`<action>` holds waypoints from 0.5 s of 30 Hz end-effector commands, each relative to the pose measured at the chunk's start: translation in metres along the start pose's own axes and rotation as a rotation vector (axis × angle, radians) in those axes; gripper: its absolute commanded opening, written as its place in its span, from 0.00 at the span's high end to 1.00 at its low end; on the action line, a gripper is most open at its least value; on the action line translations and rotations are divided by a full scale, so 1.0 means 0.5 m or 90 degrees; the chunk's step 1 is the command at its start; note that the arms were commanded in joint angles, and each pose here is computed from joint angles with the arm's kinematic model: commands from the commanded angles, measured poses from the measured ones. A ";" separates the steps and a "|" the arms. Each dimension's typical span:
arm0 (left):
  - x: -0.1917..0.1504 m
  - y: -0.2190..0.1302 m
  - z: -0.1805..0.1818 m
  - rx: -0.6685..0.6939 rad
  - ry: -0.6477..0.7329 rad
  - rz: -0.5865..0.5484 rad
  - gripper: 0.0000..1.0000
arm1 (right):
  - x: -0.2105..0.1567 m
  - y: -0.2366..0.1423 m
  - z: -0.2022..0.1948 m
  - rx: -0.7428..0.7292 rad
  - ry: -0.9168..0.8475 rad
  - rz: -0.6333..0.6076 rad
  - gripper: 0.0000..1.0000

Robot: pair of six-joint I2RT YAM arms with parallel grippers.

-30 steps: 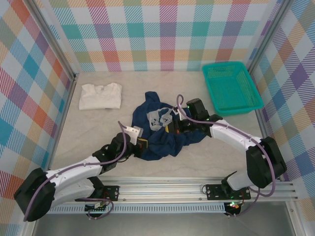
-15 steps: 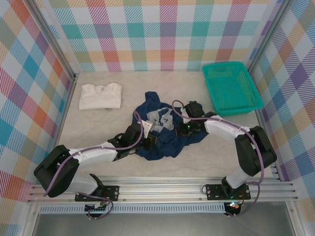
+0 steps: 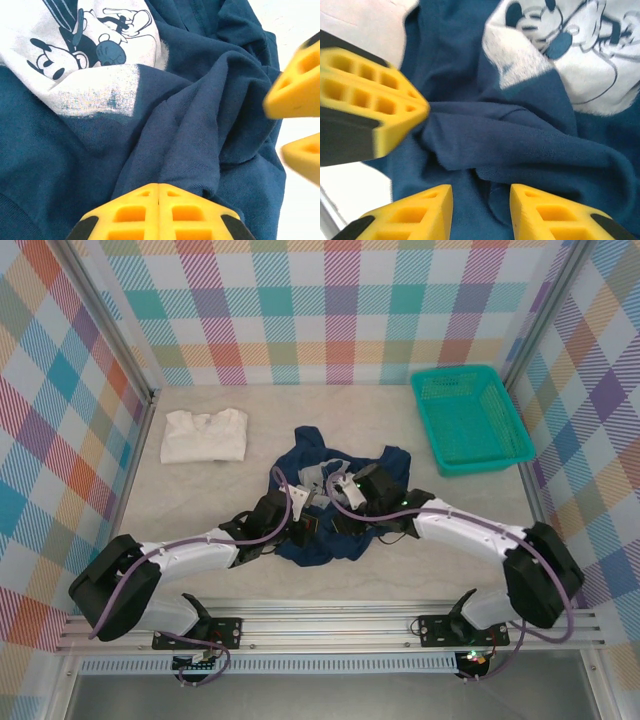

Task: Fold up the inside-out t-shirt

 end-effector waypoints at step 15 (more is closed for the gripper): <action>0.002 -0.022 0.007 0.012 0.002 -0.015 1.00 | 0.000 0.085 -0.024 -0.093 0.016 0.053 0.48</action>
Point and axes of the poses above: each hand's point on the last joint's axis, 136 mm out from that joint toward the fingers, its own y axis out along the fingers, its own z axis along the line the jaws close on, x = y × z, the point moved 6 cm from there along -y, back along the fingers, and after that the axes turned 14 degrees about y, right-handed, at the moved point
